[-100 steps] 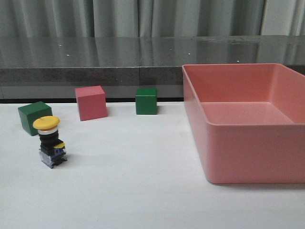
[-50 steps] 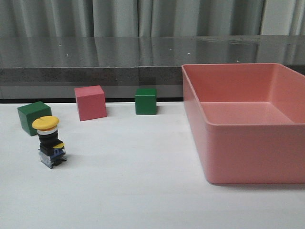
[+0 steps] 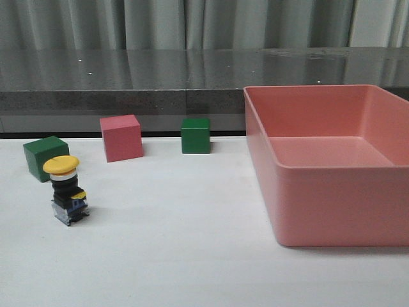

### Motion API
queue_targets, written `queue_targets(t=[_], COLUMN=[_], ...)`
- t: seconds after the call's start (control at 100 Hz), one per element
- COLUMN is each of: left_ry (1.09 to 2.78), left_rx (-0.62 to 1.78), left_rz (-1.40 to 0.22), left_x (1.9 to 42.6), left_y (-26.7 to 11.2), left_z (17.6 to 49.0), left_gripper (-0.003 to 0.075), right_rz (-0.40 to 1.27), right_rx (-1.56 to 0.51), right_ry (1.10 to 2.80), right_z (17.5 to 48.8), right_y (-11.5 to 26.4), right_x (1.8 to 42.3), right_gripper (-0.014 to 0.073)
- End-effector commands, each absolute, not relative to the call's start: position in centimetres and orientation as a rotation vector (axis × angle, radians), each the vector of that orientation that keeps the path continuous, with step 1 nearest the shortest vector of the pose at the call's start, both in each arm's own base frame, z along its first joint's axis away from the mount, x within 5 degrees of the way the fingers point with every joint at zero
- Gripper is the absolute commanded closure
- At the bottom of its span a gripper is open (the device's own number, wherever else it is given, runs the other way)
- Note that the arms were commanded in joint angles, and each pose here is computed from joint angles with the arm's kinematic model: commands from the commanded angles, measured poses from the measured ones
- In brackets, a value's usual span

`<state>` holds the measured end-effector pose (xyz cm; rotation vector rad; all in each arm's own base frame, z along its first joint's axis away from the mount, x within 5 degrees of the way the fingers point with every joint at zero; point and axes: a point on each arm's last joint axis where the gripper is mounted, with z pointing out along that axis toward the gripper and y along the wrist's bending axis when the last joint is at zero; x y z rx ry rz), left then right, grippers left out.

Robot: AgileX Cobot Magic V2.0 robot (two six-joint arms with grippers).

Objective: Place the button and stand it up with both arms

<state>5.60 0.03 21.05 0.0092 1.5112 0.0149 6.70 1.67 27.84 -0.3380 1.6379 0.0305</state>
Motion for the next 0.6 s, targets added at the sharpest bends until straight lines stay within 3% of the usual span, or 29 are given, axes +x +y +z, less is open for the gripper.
queue_targets(t=[0.0,0.22,0.35,0.59], left_ry=[1.439,1.439,1.439,1.439], left_rx=[0.009,0.009,0.009,0.009], left_rz=[-0.003,-0.003,-0.003,-0.003], left_x=[5.5,5.5,5.5,5.5], left_y=[-0.1,-0.1,-0.1,-0.1], left_z=[20.5,20.5,20.5,20.5], left_gripper=[0.0740,0.0740,0.0740,0.0740], right_rz=[0.022,0.001,0.071,0.171], right_rx=[-0.296,-0.306,-0.188,-0.065], right_ry=[1.554,1.546,1.493,1.409], right_z=[29.4,29.3,28.9,24.9], right_y=[1.5,1.4,1.2,0.9], right_x=[6.7,6.7,6.8,6.0], right_gripper=[0.0656,0.0656,0.0656,0.0656])
